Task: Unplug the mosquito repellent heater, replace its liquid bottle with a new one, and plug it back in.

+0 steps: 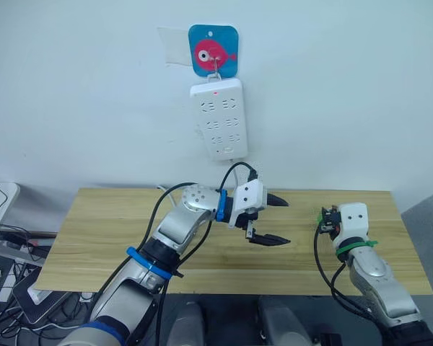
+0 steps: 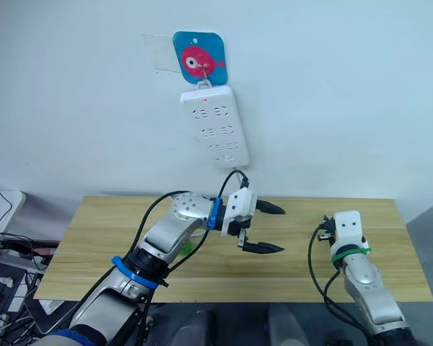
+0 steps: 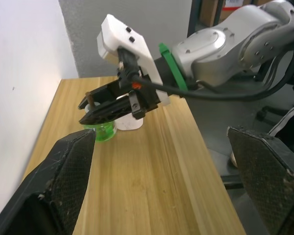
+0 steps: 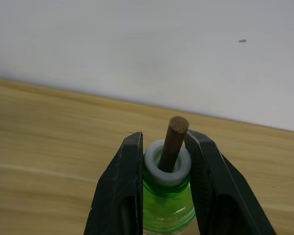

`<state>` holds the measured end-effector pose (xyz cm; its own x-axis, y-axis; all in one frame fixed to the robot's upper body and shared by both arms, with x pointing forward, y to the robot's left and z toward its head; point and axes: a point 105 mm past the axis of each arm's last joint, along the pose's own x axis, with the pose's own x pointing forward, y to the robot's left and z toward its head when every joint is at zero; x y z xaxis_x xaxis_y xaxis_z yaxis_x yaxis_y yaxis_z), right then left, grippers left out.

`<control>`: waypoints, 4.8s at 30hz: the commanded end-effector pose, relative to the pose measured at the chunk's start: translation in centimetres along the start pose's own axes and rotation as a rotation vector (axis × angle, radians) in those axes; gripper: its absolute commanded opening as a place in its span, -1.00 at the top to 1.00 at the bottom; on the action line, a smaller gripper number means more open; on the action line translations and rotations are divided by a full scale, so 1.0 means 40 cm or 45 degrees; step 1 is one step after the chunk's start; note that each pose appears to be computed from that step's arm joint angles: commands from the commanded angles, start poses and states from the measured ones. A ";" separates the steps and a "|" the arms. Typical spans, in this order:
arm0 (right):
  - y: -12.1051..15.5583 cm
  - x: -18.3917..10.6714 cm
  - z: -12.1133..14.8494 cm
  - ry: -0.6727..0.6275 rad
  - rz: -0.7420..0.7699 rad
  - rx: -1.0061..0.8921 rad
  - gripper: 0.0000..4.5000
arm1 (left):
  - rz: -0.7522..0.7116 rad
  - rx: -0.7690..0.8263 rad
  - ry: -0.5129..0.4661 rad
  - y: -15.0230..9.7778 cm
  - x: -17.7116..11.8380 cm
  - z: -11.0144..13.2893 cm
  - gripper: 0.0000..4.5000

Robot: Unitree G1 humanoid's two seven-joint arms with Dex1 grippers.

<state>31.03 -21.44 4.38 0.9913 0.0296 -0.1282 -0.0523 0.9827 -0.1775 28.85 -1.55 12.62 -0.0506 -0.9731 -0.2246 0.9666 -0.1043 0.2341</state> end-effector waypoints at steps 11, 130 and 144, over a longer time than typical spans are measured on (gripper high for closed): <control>-0.003 0.045 -0.045 -0.021 -0.034 -0.027 0.62 | 0.094 0.101 -0.006 0.018 -0.026 0.014 -1.00; 0.226 -0.225 0.236 -0.057 1.183 -0.268 -1.00 | 1.196 -0.421 0.155 -0.120 -0.363 -0.486 -0.01; 0.346 -0.209 0.261 -0.124 1.220 -0.095 -1.00 | 0.176 -0.055 0.093 0.027 -0.204 -0.135 -0.01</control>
<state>23.14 -6.83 12.59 0.5175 0.8330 -0.1957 -0.8552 0.5114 -0.0846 32.59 8.43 9.77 0.1988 -0.9494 -0.2433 0.9511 0.1269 0.2817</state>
